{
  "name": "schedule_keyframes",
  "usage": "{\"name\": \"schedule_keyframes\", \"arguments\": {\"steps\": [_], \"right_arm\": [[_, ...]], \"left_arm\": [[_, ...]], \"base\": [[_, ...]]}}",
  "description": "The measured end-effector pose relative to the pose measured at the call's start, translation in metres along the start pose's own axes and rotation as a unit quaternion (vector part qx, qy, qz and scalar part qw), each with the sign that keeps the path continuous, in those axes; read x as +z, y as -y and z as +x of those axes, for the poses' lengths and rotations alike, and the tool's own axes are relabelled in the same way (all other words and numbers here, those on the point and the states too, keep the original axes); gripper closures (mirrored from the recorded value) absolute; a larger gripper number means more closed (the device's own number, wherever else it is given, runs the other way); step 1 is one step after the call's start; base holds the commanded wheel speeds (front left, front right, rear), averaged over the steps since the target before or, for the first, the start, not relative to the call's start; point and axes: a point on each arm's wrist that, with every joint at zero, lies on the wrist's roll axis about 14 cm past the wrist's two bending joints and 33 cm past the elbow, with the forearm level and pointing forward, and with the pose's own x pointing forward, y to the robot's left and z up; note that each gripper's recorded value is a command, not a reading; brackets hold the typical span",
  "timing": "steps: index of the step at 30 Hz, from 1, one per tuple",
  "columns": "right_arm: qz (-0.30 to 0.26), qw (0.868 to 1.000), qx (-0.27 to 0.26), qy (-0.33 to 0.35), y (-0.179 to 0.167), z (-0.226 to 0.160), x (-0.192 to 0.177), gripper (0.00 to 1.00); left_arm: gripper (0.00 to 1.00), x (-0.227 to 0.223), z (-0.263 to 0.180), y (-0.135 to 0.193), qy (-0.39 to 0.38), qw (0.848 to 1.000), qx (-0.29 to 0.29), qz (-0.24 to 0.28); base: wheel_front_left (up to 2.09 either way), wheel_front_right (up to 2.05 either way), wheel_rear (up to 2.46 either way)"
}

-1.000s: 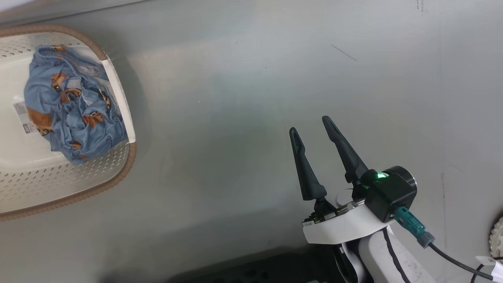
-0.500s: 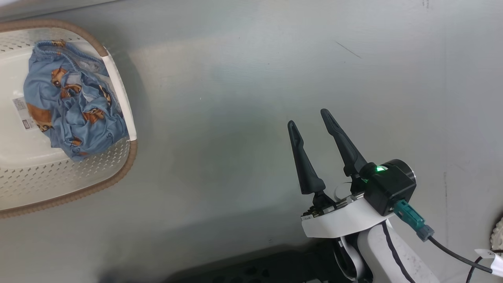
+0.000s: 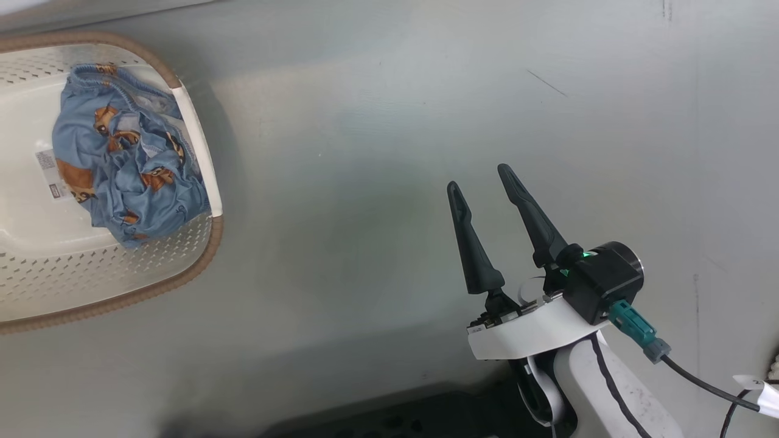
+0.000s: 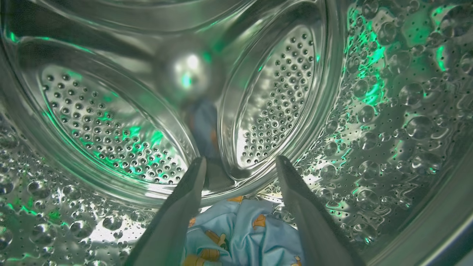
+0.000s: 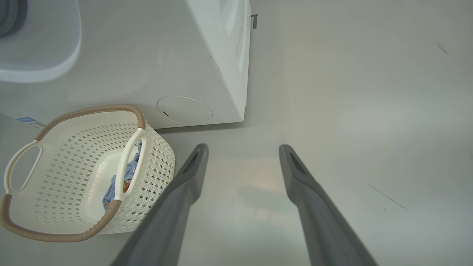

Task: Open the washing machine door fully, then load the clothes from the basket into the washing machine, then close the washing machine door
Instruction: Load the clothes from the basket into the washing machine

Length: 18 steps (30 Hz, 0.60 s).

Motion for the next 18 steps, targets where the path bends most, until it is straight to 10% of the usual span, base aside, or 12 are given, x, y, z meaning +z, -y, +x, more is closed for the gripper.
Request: {"name": "schedule_keyframes", "arguments": {"steps": [18], "right_arm": [[-0.008,1.0,0.009,0.027,-0.004,0.007,0.018,0.0]], "left_arm": [[0.0,0.0,-0.014,0.009,-0.032,0.999,0.012,-0.025]], "base": [[0.0,0.0,0.0]]}}
